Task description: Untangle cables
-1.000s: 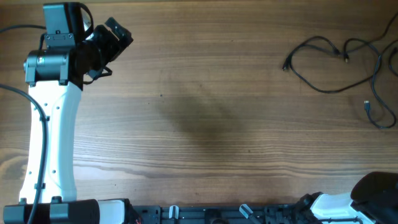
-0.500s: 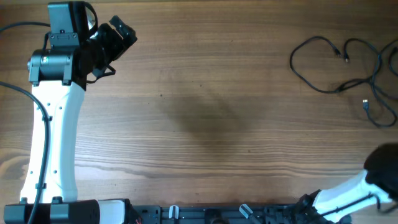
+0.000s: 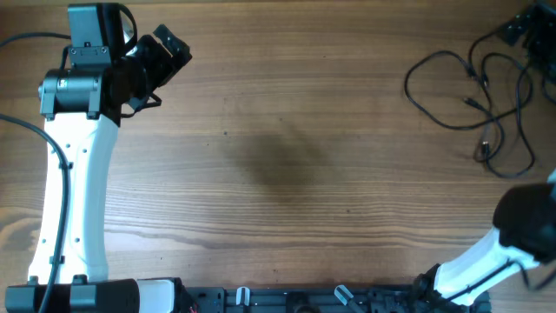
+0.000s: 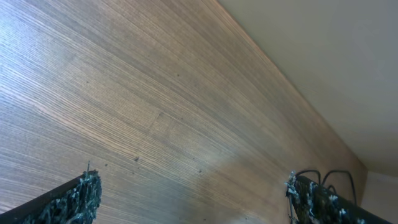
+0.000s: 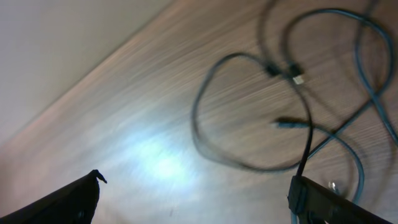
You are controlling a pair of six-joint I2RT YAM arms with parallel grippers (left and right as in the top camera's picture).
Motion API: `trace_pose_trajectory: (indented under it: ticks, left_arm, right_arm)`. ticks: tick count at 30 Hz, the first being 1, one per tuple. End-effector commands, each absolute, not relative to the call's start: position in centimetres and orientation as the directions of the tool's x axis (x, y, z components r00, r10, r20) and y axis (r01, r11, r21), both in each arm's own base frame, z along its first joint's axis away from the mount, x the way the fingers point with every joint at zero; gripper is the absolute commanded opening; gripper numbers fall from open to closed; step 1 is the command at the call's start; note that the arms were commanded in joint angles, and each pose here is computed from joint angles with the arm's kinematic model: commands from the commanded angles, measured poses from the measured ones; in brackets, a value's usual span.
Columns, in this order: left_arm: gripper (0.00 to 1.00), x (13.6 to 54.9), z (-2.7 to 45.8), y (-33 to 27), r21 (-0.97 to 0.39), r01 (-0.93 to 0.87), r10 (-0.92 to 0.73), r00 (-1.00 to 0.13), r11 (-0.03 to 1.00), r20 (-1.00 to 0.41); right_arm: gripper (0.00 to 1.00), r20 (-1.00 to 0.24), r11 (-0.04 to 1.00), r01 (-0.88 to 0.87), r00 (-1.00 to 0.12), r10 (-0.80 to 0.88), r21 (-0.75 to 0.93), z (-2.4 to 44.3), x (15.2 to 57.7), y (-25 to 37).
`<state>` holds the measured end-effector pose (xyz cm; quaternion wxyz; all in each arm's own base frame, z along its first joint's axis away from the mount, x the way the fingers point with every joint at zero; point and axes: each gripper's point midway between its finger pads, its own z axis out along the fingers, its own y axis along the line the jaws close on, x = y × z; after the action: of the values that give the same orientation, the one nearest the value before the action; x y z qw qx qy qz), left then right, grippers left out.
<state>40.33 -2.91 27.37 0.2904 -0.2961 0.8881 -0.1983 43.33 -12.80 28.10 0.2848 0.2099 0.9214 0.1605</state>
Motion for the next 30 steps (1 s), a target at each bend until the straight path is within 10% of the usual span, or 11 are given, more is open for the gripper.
trace_pose_trajectory:
  ticks: [1,13,19,30]
  left_arm:
    - [1.00,40.2,27.5,-3.2,-0.528,-0.403,-0.637,-0.660,0.748,-0.399]
    - [1.00,40.2,27.5,-3.2,-0.528,-0.403,-0.637,-0.660,0.748,-0.399]
    - [1.00,40.2,27.5,-3.2,-0.528,-0.403,-0.637,-0.660,0.748,-0.399]
    - [1.00,40.2,27.5,-3.2,-0.528,-0.403,-0.637,-0.660,0.748,-0.399]
  right_arm:
    - [0.99,-0.625,0.932,-0.015,-0.746,0.230,0.361,36.1,39.1,-4.4]
    - [1.00,-0.716,0.931,-0.251,-0.698,0.015,0.263,41.4,29.8,3.6]
    - [1.00,-0.951,0.865,-0.500,-0.283,-0.128,0.032,40.2,29.8,9.0]
    - [1.00,-0.977,0.942,-0.293,0.177,-0.117,-0.166,24.9,22.9,5.7]
